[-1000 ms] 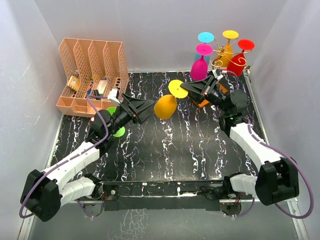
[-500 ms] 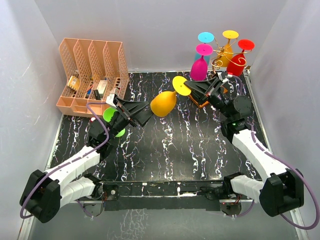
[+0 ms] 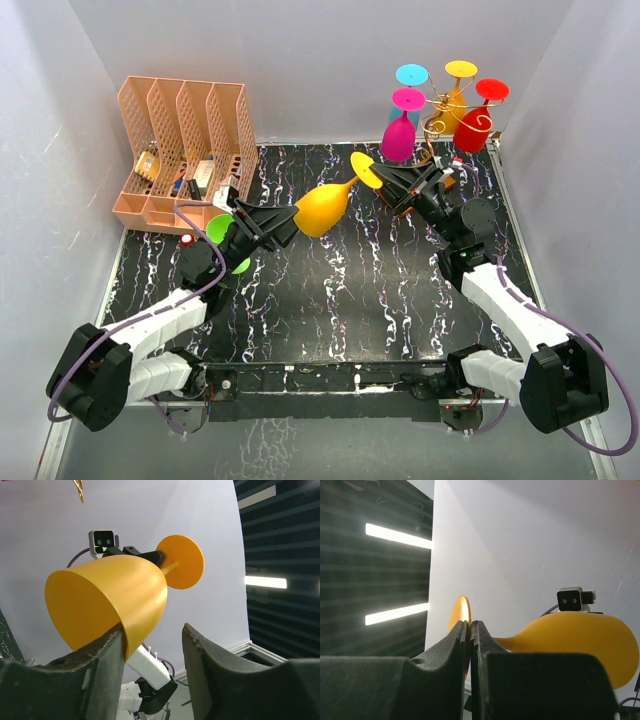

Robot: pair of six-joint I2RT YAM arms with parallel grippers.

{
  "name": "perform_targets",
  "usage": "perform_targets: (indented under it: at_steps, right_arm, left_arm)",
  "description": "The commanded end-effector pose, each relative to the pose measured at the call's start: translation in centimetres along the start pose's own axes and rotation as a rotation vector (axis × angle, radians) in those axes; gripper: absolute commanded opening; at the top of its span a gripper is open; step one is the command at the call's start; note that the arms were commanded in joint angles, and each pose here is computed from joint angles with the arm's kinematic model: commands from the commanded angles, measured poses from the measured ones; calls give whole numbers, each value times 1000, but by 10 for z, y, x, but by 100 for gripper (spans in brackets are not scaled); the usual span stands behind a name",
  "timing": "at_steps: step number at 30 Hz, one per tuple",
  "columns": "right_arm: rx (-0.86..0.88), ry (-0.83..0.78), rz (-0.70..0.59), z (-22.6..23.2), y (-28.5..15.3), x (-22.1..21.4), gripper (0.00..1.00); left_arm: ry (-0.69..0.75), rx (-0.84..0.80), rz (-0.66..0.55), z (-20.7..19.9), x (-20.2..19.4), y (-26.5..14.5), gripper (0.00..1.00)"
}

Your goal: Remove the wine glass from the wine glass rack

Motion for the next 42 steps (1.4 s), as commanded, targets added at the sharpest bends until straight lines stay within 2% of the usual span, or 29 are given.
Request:
perform_targets:
  at_steps: [1,5,8,9,13,17,19,25,28,34,40,42]
  right_arm:
    - [-11,-47,-10,-7,-3,-2,7]
    - [-67,-104,-42,-16,-5,0,10]
    - [-136,-173,-108,-23,-8,4,21]
    - [-175,-213,-147,-26,-12,9,28]
    - [-312,-416,-319,-32,-31,20,57]
    - [-493,-626,-476,-41,-59,31,79]
    - [-578,-719,-537,-43,-73,34,87]
    - [-877,-796,-793,-48,-104,55,96]
    - [-991,-810,-856,-49,-112,61,98]
    - [-1030,-876,-853,-49,-115,64,98]
    - [-1092,-970,-846,-43,-117,67,98]
    - [-1074,-1004,-797,-41,-117,64,98]
  left_arm:
    - [48,-168,22,-32,-3,4,40]
    - [68,-160,25,-27,-2,7,23]
    - [67,-129,14,-20,-1,7,7]
    - [67,-130,3,-19,-1,6,2]
    - [76,-127,-5,-17,-3,-1,0]
    - [109,-82,-14,-16,-4,-7,0]
    - [134,-28,-14,-11,-5,-9,0]
    - [252,179,-3,0,-6,-17,0]
    - [393,347,7,-11,-1,-13,0]
    - [642,697,55,-24,16,-10,0]
    - [830,1062,167,-18,41,-4,0]
    - [894,1178,194,-15,52,0,0]
Point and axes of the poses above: each gripper's point midway between its finger pads, its own y axis out along the fingers, its own z axis along the line the jaws close on, x = y × z, the point moved 9 cm from there along -y, back along the fingers, and after that the axes turned 2 degrees about y, right-handed, at the moved point
